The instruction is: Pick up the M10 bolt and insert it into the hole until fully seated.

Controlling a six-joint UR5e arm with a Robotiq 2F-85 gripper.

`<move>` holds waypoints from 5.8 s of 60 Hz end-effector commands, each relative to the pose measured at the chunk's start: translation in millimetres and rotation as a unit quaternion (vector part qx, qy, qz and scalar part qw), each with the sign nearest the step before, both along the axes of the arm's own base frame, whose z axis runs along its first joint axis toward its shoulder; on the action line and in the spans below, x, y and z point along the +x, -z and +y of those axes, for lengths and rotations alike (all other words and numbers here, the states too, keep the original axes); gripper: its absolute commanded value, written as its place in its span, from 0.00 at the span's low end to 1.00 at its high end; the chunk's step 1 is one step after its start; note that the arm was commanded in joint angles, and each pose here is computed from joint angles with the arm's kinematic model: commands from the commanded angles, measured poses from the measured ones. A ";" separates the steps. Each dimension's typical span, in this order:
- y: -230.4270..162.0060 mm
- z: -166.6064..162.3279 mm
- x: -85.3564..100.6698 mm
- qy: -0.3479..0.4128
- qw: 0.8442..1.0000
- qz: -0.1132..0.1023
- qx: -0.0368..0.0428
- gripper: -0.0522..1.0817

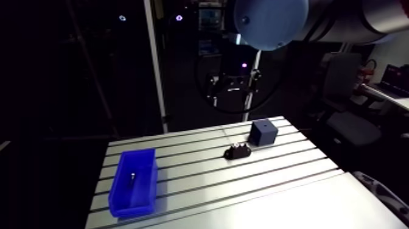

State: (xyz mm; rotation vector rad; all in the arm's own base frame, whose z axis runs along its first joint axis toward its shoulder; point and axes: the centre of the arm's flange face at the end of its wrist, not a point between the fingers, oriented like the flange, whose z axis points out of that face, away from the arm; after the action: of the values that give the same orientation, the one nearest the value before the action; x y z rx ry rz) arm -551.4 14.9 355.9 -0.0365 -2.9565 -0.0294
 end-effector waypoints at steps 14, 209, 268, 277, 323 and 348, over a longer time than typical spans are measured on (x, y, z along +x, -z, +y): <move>26.1 17.8 4.8 -0.002 1.000 0.023 0.000 0.05; 146.9 40.8 4.1 -0.012 1.000 -0.027 -0.009 0.46; 153.7 43.6 -3.8 -0.014 1.000 -0.017 -0.005 0.48; 152.8 43.9 -3.6 -0.014 1.000 -0.019 -0.004 0.48; 155.3 42.8 1.7 -0.014 0.999 -0.031 0.000 0.51; 155.3 39.8 3.1 -0.015 0.999 -0.031 0.000 0.55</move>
State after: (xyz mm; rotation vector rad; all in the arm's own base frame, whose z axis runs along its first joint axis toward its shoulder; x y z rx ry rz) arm -548.7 57.0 200.7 0.0056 -3.0183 -0.0278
